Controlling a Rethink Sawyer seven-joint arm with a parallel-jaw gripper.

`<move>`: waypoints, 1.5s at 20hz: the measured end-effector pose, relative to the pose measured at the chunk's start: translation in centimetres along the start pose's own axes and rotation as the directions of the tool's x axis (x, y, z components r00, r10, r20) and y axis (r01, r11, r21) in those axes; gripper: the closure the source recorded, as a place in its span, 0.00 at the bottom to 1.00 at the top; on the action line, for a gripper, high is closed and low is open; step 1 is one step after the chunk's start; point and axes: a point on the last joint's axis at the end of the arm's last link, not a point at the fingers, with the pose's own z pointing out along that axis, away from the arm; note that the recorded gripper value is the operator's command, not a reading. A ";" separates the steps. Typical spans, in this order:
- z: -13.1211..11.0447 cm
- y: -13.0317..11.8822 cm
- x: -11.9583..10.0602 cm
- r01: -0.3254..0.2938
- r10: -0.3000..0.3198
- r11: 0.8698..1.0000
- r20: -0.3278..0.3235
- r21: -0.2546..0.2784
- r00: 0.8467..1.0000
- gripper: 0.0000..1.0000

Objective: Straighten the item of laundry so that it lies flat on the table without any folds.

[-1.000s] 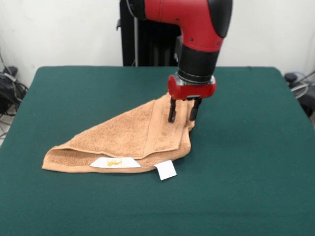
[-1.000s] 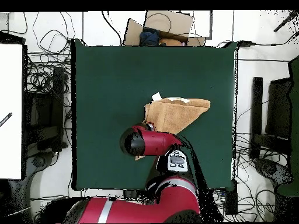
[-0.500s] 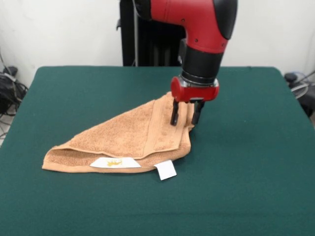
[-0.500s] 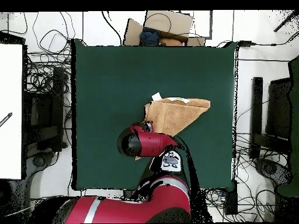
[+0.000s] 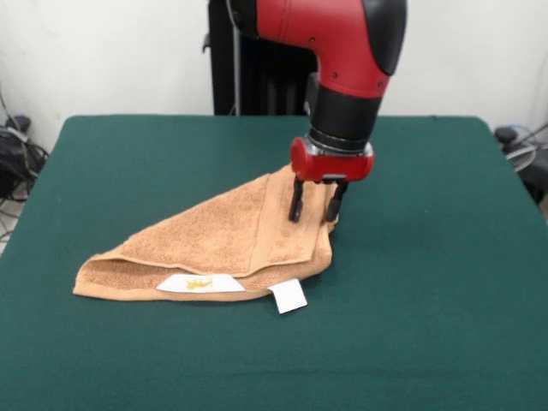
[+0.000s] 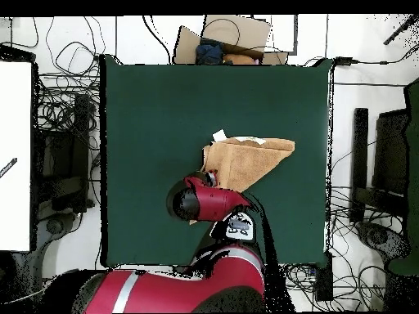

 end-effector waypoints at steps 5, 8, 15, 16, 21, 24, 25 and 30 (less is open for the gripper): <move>0.3 0.4 0.4 0.005 -0.005 1.000 -0.002 0.017 1.000 0.00; 0.4 0.5 0.6 0.011 -0.011 0.999 -0.004 0.033 1.000 0.00; 0.5 1.0 1.0 0.011 -0.010 0.998 -0.021 0.057 1.000 0.00; 0.6 1.0 1.2 0.011 -0.010 0.998 -0.025 0.061 1.000 0.00; 0.6 1.2 1.3 0.016 -0.014 0.997 -0.028 0.072 1.000 1.00; 0.6 1.2 1.3 0.016 -0.014 0.997 -0.026 0.073 1.000 1.00; 0.6 1.2 1.3 0.016 -0.014 0.997 -0.024 0.074 1.000 1.00; 0.7 1.2 1.3 0.016 -0.015 0.997 -0.021 0.075 1.000 1.00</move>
